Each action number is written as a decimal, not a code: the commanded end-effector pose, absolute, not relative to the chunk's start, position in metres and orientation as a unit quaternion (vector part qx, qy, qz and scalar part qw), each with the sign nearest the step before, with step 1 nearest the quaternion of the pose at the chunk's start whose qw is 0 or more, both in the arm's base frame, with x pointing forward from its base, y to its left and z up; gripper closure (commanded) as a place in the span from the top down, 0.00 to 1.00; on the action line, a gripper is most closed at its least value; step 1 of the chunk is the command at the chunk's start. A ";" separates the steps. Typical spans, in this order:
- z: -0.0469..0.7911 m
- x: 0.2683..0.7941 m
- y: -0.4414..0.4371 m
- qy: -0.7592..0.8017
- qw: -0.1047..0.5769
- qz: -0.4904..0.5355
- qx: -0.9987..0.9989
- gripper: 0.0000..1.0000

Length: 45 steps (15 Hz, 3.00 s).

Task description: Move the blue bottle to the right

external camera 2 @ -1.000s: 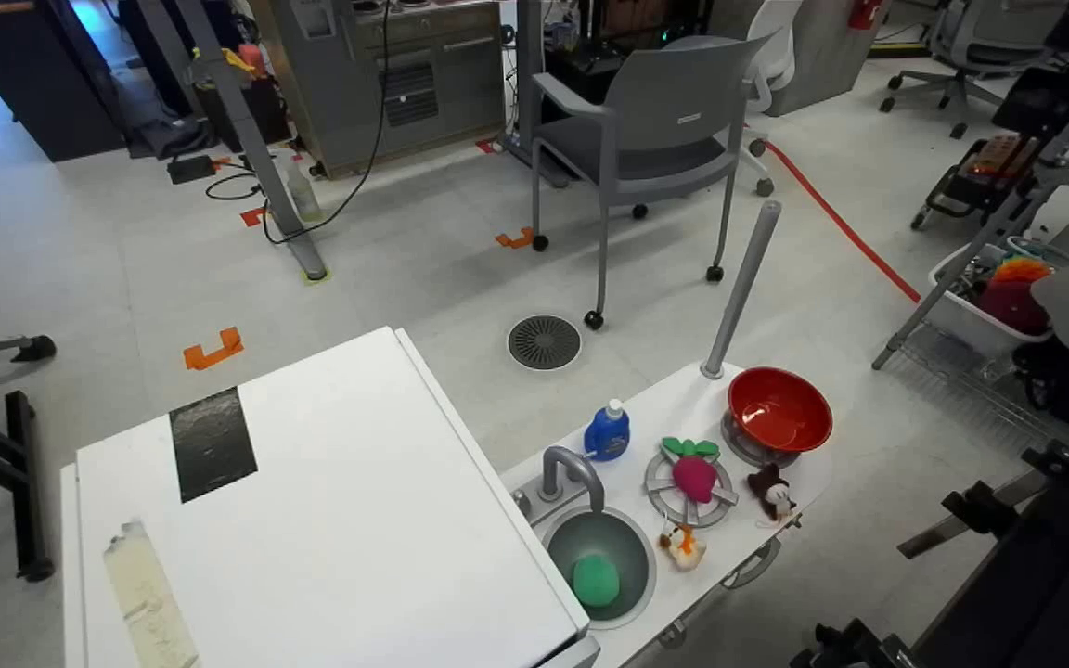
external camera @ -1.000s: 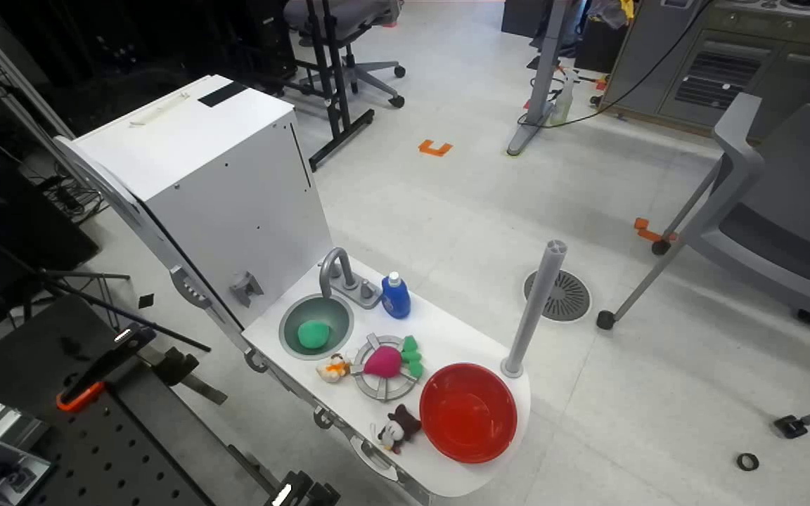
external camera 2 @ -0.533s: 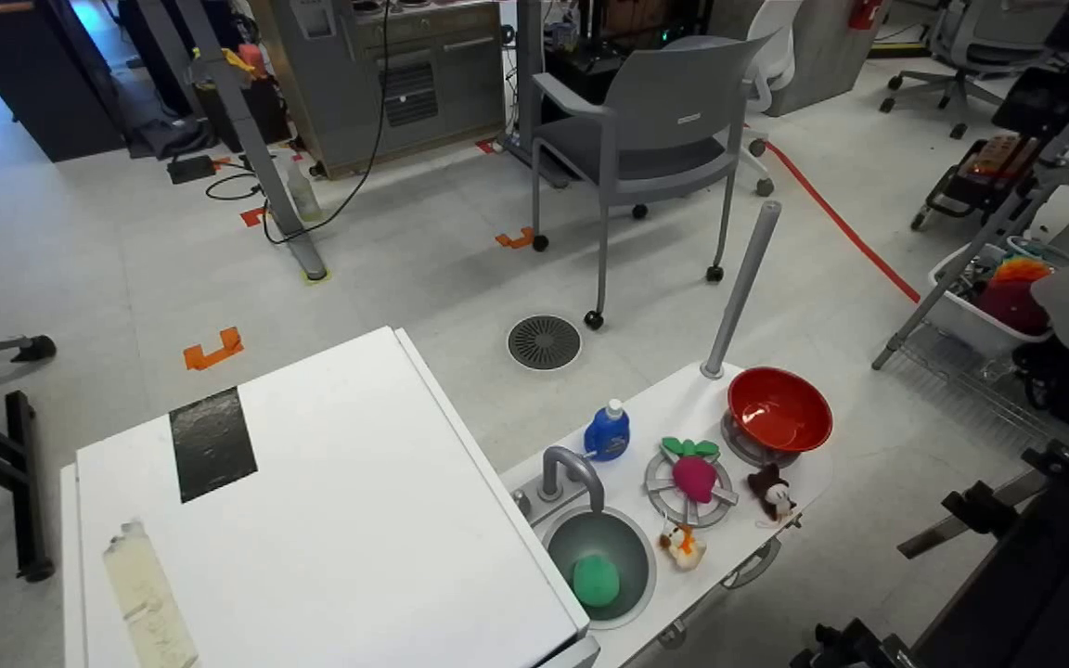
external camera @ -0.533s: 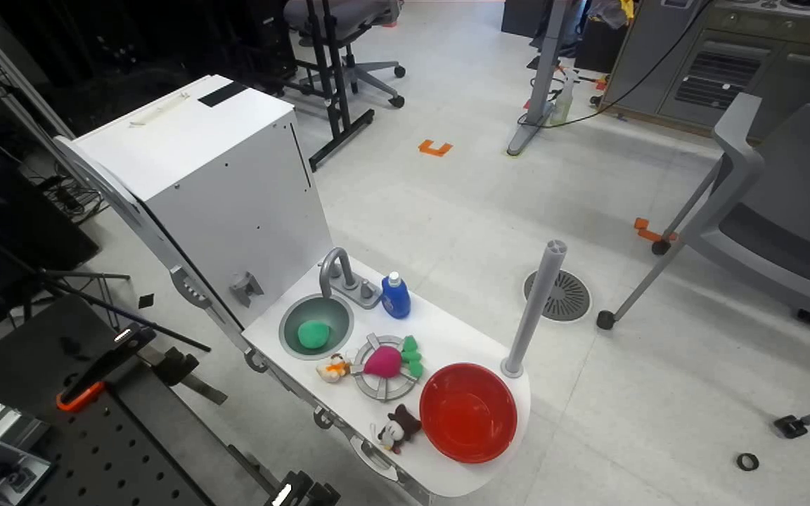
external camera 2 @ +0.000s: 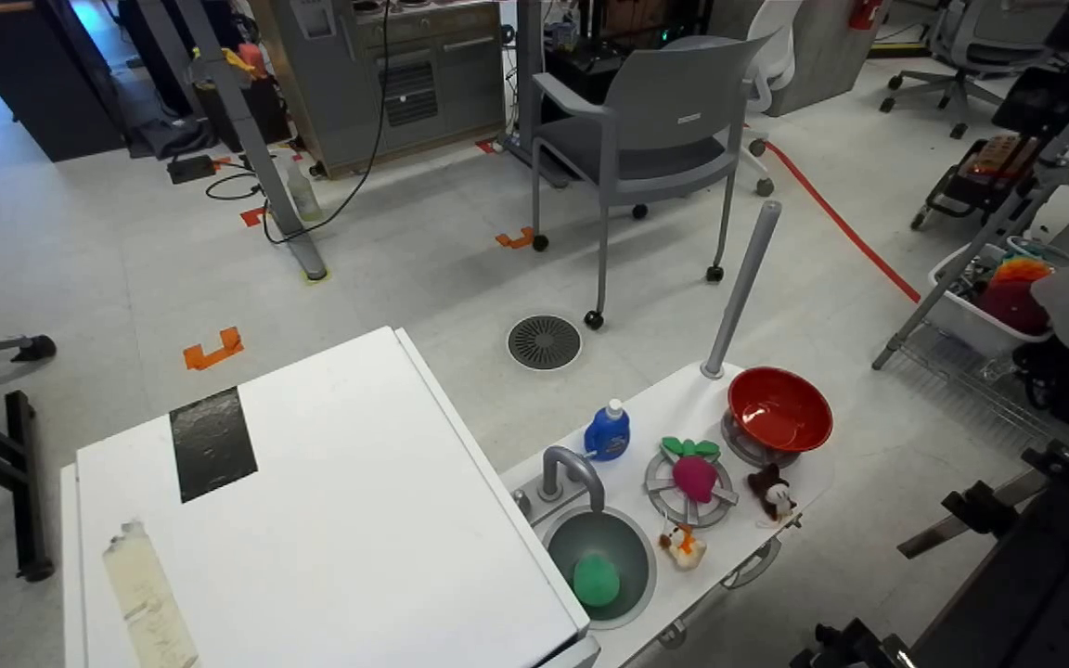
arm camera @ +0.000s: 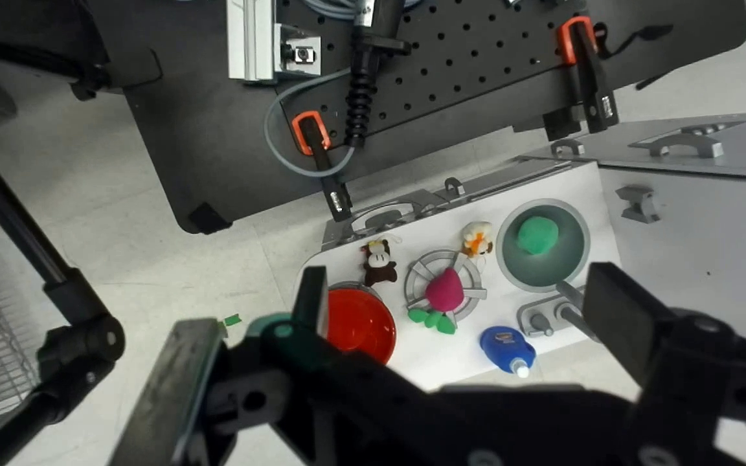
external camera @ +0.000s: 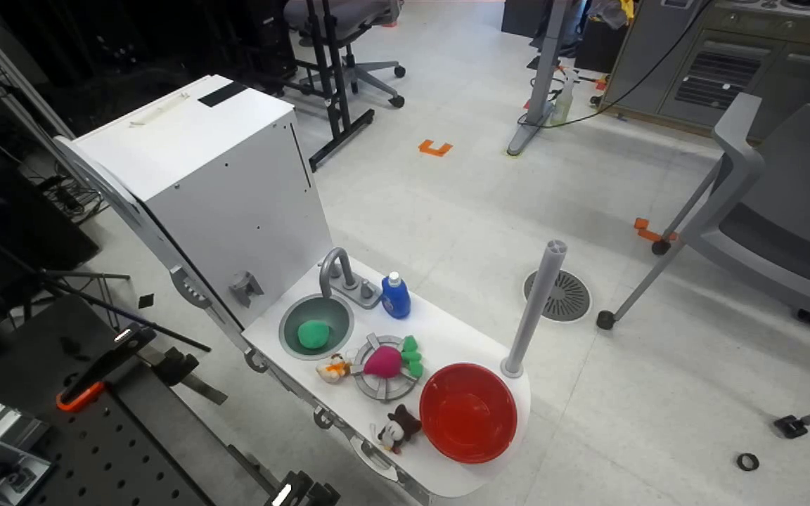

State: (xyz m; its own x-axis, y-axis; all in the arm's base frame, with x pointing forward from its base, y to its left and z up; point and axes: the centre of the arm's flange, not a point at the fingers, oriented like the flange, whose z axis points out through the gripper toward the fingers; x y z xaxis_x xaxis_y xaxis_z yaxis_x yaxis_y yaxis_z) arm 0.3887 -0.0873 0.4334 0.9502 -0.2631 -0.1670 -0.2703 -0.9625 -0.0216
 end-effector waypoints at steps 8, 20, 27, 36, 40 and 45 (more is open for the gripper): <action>0.220 0.545 -0.015 0.119 -0.035 0.108 -0.986 1.00; 0.022 0.699 -0.001 0.130 -0.084 0.072 -0.985 1.00; 0.026 0.652 -0.002 0.124 -0.081 0.074 -0.986 1.00; 0.008 0.675 0.010 0.148 -0.071 0.082 -0.983 1.00; -0.012 0.708 0.039 0.189 -0.044 0.041 -0.980 1.00; -0.059 0.745 0.069 0.209 -0.064 0.050 -0.975 1.00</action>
